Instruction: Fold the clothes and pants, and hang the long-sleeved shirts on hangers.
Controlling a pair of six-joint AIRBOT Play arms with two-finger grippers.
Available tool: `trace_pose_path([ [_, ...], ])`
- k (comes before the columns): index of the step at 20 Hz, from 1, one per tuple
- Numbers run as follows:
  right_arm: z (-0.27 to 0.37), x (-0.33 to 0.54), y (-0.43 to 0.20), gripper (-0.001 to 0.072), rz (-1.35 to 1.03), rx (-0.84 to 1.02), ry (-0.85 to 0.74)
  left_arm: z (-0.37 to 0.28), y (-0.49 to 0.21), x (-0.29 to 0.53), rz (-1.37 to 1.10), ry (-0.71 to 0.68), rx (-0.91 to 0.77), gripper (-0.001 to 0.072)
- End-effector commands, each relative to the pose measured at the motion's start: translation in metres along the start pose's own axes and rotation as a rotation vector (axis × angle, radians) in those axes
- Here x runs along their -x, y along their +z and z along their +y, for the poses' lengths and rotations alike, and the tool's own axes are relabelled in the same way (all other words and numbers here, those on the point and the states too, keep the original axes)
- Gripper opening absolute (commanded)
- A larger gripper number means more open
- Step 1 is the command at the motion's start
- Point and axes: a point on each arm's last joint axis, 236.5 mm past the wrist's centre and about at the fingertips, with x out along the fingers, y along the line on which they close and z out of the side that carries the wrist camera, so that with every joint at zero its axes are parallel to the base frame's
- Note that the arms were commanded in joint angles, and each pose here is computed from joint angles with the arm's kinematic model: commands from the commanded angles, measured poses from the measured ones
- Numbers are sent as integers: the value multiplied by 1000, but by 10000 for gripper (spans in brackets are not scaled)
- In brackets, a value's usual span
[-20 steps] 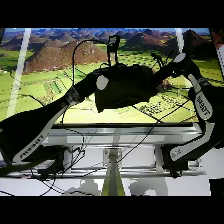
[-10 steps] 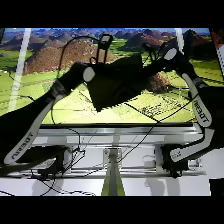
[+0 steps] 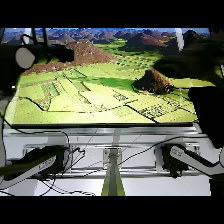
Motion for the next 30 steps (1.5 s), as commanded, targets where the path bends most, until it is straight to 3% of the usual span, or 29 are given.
trace_pose_path([
  [1, -113, 95, -23, 28, -51, -170, -332, 14, 11, 26, -50, 29, 13, 17],
  [4, -185, 149, -70, 28, 2, -334, -544, 13, 10, 26, -48, 28, 13, 17],
  [7, -217, 168, -112, 30, 55, -532, -599, 14, 10, 26, -48, 29, 13, 17],
  [8, -222, 170, -110, 69, 15, -597, -603, 14, 10, 26, -48, 29, 13, 17],
  [9, -228, 172, -106, 260, -31, -653, -615, 13, 10, 26, -48, 28, 13, 17],
  [10, -229, 172, -102, 503, -57, -673, -616, 14, 11, 26, -49, 29, 13, 17],
  [11, -226, 167, -95, 658, -77, -673, -586, 13, 11, 26, -49, 28, 13, 17],
  [12, -221, 160, -89, 664, -91, -679, -541, 13, 10, 26, -48, 28, 13, 17],
  [14, -200, 140, -71, 634, -90, -609, -435, 13, 11, 26, -49, 28, 13, 16],
  [16, -163, 114, -51, 518, -54, -399, -349, 13, 11, 26, -49, 28, 13, 17],
  [17, -138, 101, -38, 395, -50, -277, -306, 13, 11, 26, -49, 28, 13, 16],
  [21, 0, 60, 3, 39, -106, 112, -80, 14, 11, 26, -49, 29, 13, 17],
  [26, 169, 53, -20, 29, -125, 438, 211, 14, 10, 26, -48, 29, 13, 17],
  [30, 224, 57, -50, 29, -104, 609, 275, 13, 11, 26, -49, 28, 13, 17],
])
